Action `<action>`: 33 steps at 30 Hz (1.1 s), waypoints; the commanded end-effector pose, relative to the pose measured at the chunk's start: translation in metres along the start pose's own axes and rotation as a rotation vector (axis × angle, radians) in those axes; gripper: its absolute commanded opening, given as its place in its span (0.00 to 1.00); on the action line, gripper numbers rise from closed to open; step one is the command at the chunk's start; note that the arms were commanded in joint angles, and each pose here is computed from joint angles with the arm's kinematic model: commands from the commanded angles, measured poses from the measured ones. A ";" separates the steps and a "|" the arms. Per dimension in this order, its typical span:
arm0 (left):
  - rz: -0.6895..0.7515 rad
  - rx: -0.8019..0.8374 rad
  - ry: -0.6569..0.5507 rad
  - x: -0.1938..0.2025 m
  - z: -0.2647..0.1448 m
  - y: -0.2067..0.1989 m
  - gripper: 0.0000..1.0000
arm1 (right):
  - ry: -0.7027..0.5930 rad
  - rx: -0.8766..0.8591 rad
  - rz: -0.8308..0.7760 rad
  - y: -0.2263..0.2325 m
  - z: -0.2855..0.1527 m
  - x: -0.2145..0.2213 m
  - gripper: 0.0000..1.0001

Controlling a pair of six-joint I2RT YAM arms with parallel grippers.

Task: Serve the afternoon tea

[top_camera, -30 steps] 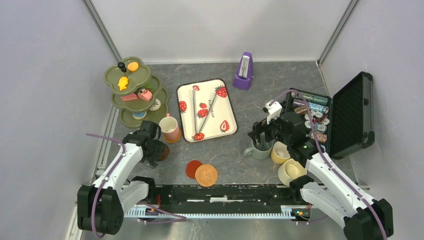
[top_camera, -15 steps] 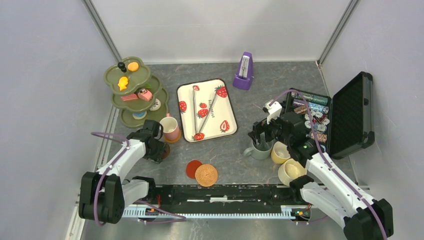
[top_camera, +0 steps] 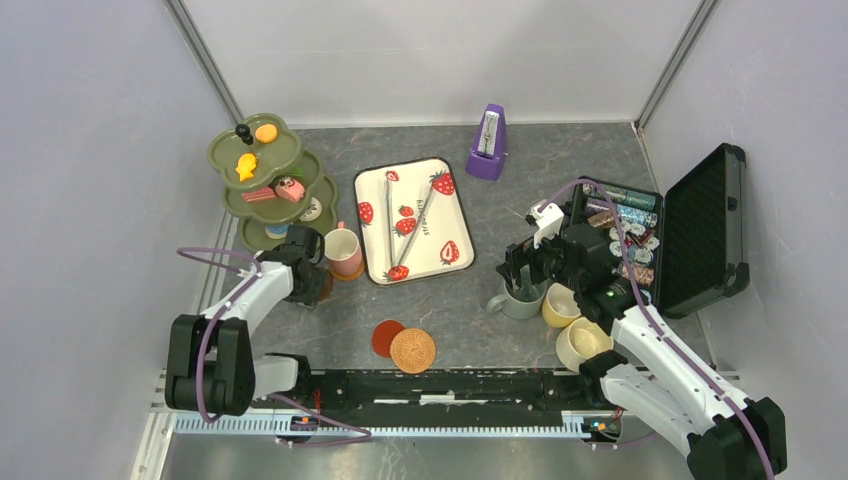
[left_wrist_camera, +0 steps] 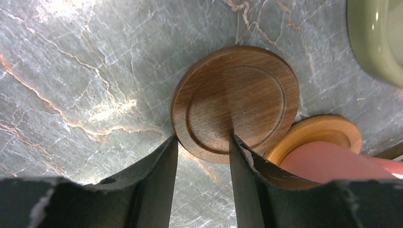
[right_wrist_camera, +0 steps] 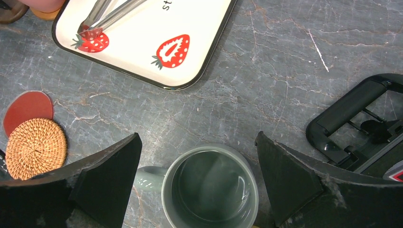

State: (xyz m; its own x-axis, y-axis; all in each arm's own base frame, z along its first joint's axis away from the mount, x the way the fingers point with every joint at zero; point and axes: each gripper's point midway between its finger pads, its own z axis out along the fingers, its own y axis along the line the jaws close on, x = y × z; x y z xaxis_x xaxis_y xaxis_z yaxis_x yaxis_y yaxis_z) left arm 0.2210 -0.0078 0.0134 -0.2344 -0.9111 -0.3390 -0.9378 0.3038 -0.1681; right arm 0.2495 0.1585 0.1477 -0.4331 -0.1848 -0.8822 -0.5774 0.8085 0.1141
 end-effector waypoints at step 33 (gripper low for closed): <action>0.291 0.470 -0.165 -0.052 -0.125 -0.039 1.00 | 0.004 0.067 0.023 -0.008 -0.011 -0.027 0.98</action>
State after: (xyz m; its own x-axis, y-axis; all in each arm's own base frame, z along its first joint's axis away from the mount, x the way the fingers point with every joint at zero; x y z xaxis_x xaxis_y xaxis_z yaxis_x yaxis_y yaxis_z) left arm 0.2176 0.0085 0.1022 -0.2708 -0.8304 -0.4870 -0.8145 0.4673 -0.3439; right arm 0.2502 0.1512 0.1507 -0.4717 -0.1973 -0.8594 -0.5417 0.8339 0.1059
